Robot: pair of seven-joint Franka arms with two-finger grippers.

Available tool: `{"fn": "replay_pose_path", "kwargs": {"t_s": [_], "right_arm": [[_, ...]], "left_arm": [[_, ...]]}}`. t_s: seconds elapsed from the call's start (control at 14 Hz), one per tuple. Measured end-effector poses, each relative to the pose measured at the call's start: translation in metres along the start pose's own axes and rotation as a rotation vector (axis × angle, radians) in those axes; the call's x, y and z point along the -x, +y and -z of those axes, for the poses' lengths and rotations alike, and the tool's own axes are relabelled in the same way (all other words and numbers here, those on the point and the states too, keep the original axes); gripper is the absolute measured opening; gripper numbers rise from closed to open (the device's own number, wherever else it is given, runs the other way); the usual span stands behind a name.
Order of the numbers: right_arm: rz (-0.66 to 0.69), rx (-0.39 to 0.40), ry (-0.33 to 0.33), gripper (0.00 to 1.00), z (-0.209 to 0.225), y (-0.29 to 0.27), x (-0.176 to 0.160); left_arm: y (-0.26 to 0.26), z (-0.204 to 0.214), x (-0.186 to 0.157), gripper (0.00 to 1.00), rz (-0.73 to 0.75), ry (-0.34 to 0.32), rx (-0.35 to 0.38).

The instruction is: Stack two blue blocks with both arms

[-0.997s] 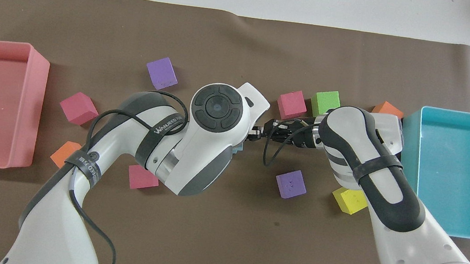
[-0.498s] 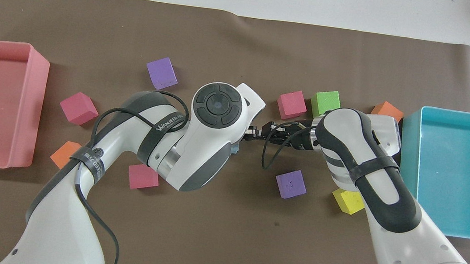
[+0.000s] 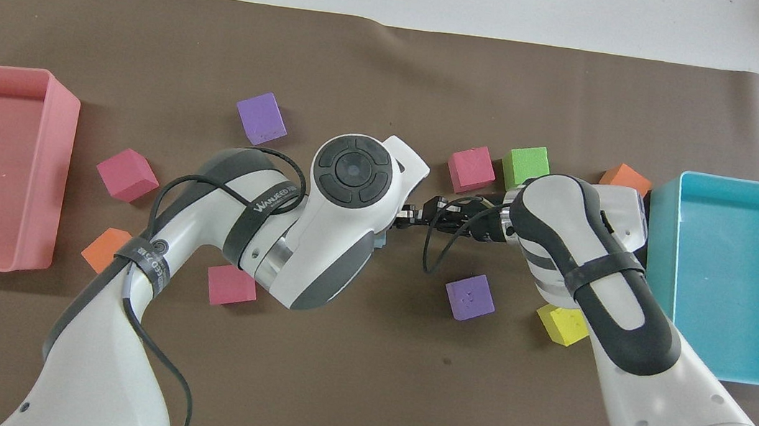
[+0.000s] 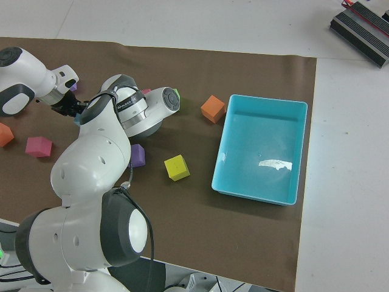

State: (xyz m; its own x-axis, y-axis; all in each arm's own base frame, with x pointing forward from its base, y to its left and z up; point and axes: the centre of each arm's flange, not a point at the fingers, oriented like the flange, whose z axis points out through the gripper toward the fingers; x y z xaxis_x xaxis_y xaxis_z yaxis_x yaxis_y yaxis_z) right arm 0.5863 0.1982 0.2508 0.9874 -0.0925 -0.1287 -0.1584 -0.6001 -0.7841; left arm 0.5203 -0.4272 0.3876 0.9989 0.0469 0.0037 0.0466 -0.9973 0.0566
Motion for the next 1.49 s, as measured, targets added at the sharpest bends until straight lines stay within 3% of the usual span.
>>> {"fn": "replay_pose_path", "kwargs": {"t_s": [0.14,0.21,0.5,1.14,1.35,1.49], "right_arm": [[0.0,0.004,0.007,0.01,0.001,0.001,-0.001],[0.0,0.004,0.008,0.01,0.001,0.001,-0.001],[-0.002,0.005,0.008,0.01,0.001,0.001,-0.001],[-0.002,0.036,0.026,0.01,-0.014,-0.015,0.003],[0.061,0.086,-0.016,0.01,-0.004,-0.023,-0.001],[0.099,0.161,-0.067,0.01,0.036,-0.03,-0.006]], "left_arm": [[0.0,0.0,0.0,0.56,0.0,-0.001,0.0],[0.0,0.0,0.0,0.61,0.0,-0.001,-0.001],[-0.001,-0.006,0.003,1.0,-0.001,-0.011,-0.008],[-0.004,-0.006,0.0,1.0,-0.005,0.001,-0.022],[-0.016,0.016,-0.013,1.0,0.021,0.035,-0.002],[-0.03,0.049,-0.022,1.0,0.043,0.075,0.028]]}}
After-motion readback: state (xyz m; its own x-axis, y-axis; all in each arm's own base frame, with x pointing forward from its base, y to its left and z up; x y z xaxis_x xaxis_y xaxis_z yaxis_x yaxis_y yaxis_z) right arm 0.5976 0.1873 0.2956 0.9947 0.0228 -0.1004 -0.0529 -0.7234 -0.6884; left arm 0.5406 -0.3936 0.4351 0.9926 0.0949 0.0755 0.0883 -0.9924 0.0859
